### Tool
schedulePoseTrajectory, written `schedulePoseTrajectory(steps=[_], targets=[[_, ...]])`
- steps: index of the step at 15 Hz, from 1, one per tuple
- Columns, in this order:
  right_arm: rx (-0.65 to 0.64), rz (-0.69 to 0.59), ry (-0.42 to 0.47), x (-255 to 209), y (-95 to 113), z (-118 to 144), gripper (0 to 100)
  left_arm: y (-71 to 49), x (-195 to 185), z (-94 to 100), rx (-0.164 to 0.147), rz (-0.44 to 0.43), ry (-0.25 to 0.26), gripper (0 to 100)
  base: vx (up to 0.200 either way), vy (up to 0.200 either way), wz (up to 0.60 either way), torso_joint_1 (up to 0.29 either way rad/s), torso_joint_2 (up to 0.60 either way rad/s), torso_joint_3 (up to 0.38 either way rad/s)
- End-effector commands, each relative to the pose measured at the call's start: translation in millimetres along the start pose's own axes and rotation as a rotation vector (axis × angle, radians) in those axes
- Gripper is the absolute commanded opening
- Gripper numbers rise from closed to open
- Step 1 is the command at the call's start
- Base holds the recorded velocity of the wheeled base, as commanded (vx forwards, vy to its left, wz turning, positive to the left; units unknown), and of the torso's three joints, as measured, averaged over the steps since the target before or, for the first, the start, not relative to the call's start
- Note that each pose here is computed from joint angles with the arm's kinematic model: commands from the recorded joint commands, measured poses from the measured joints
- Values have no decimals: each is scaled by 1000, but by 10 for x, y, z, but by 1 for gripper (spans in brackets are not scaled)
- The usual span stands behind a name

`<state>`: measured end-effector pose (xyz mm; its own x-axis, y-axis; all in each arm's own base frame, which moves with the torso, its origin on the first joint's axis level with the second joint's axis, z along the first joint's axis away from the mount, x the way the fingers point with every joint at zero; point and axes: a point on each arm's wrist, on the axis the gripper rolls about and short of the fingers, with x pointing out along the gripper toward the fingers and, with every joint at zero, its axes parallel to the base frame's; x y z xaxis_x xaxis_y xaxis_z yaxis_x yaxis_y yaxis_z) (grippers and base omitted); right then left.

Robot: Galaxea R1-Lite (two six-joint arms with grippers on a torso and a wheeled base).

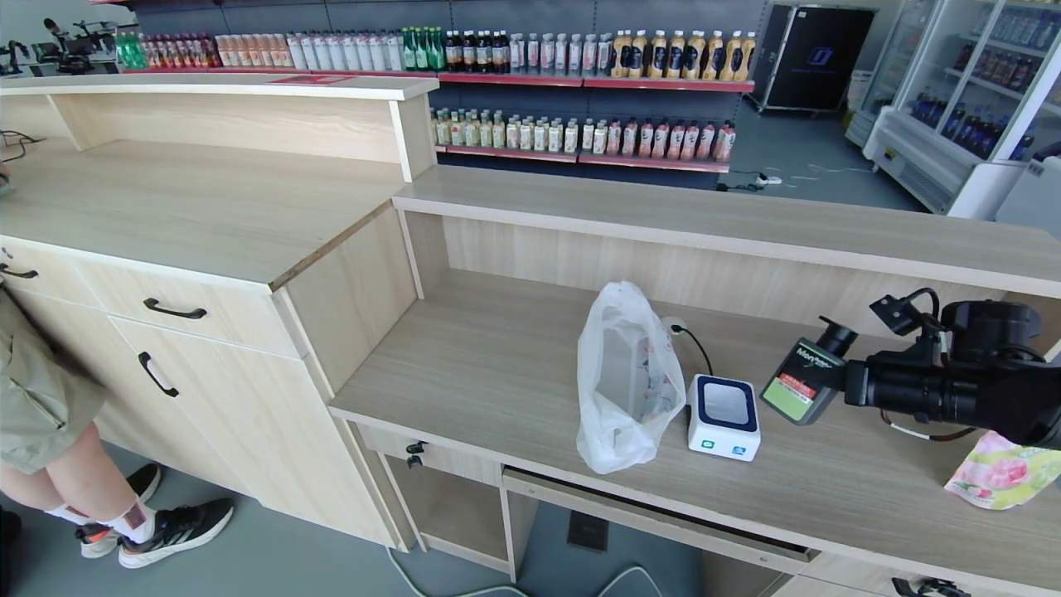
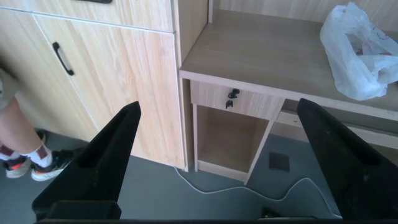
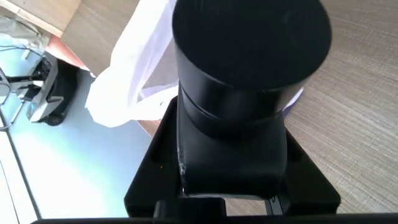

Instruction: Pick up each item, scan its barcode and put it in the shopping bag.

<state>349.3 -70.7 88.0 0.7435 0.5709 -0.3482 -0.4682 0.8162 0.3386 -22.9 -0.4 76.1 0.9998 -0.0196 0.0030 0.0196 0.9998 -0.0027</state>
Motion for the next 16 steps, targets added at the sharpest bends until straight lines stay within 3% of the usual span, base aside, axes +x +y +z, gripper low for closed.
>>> schedulePoseTrajectory(steps=[1, 16], targets=[[6, 11, 15, 75, -3, -41, 0, 0, 1, 0, 0, 0, 1, 100, 0, 0, 0, 0, 0, 0], [-53, 48, -6, 475, -52, -144, 0, 0, 1, 0, 0, 0, 1, 100, 0, 0, 0, 0, 0, 0]])
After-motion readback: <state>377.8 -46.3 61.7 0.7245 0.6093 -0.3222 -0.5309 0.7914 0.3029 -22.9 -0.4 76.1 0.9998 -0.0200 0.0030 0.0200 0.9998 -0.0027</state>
